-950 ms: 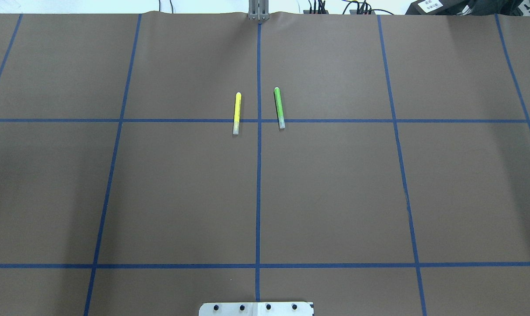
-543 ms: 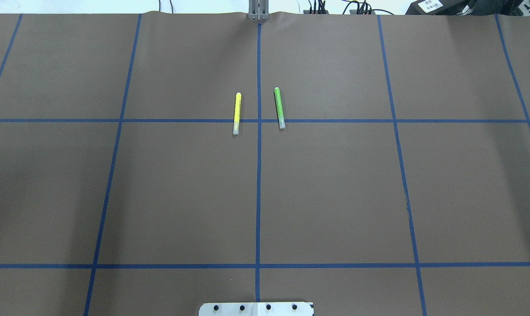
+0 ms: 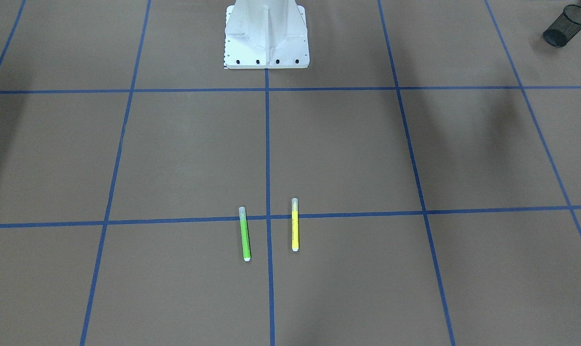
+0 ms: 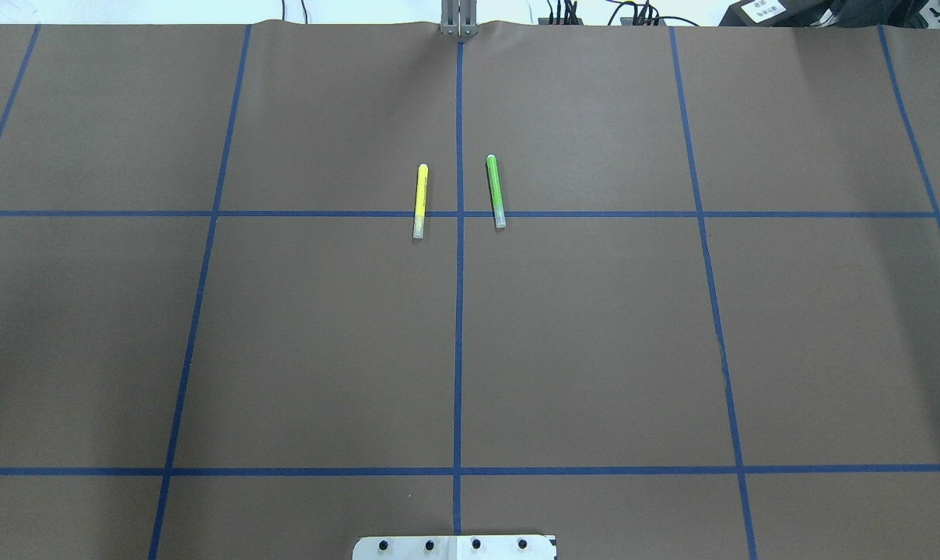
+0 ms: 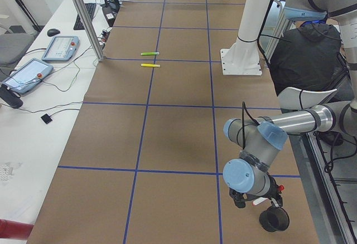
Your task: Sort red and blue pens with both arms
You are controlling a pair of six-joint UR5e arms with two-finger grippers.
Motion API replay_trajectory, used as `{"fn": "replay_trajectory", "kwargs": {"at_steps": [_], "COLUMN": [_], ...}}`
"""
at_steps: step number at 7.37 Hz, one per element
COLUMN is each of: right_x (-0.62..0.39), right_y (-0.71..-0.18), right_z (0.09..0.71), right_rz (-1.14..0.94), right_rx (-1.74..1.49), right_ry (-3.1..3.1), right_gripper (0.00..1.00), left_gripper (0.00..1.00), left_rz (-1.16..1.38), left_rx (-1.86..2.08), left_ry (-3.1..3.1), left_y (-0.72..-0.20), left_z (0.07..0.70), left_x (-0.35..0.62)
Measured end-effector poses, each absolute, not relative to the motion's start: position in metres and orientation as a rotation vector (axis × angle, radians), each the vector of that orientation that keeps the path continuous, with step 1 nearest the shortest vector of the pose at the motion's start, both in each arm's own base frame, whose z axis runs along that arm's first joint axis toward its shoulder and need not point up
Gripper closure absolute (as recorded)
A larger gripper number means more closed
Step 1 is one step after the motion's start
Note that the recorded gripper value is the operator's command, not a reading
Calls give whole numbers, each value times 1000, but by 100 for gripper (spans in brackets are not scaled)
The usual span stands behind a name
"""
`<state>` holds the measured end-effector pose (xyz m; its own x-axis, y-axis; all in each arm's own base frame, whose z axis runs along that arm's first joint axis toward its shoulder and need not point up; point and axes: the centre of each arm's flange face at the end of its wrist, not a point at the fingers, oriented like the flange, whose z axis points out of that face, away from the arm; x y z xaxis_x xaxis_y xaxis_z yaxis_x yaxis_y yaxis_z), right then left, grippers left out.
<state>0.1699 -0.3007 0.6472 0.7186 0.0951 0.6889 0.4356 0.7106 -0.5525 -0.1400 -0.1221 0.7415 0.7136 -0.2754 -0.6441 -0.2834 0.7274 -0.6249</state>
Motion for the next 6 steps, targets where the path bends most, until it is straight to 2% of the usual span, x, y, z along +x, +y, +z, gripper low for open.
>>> {"fn": "replay_trajectory", "kwargs": {"at_steps": [3, 6], "right_x": [168, 167], "right_y": [-301, -302], "right_z": [649, 649], "right_rz": [-197, -193], "right_rx": [-764, -761], "right_ry": [-782, -791], "right_gripper": [100, 100], "left_gripper": [100, 100], "left_rz": [-41, -71], "left_rx": [-841, -884], "left_ry": [826, 860], "left_y": [-85, -69], "left_z": [771, 794], "left_x": [-148, -145]}}
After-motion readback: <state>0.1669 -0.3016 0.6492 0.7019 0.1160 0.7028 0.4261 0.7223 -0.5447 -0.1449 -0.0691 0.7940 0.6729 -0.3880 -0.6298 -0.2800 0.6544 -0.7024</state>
